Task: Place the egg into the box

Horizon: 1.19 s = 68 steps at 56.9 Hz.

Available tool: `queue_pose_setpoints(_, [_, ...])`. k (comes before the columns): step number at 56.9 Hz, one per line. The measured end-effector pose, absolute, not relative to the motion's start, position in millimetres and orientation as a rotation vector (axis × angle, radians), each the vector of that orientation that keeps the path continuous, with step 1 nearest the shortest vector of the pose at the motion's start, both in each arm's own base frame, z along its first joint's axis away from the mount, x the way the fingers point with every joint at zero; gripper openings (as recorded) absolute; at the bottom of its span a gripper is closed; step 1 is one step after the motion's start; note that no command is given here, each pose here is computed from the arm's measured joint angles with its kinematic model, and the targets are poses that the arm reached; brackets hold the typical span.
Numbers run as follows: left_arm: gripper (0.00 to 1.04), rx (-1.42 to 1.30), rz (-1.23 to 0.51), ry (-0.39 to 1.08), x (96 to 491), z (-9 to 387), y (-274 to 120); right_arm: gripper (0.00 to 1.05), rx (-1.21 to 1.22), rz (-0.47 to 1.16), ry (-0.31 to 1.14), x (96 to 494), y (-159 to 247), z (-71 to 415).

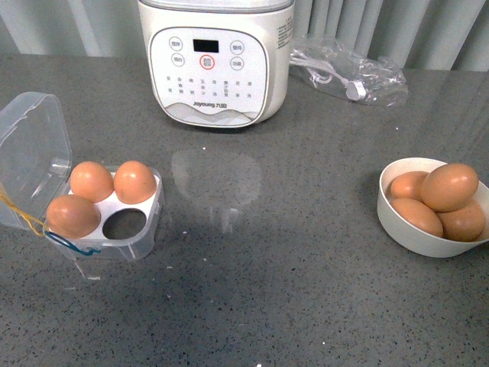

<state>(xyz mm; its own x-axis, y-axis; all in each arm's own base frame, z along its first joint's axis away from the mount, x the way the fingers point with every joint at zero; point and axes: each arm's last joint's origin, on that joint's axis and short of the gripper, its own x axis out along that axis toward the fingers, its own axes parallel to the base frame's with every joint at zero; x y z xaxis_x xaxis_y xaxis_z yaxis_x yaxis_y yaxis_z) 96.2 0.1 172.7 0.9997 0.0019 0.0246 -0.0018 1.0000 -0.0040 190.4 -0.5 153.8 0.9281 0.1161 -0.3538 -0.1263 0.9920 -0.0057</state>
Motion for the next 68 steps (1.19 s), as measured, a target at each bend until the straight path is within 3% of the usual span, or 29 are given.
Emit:
queue_pose_setpoints(12, [0.98,-0.004,0.002,-0.025,96,173,0,0.97,-0.053,0.230,0.406,210,10,130])
queue_pose_setpoints(68, [0.98,-0.004,0.002,-0.025,96,173,0,0.97,-0.094,0.304,0.438,255,19,102])
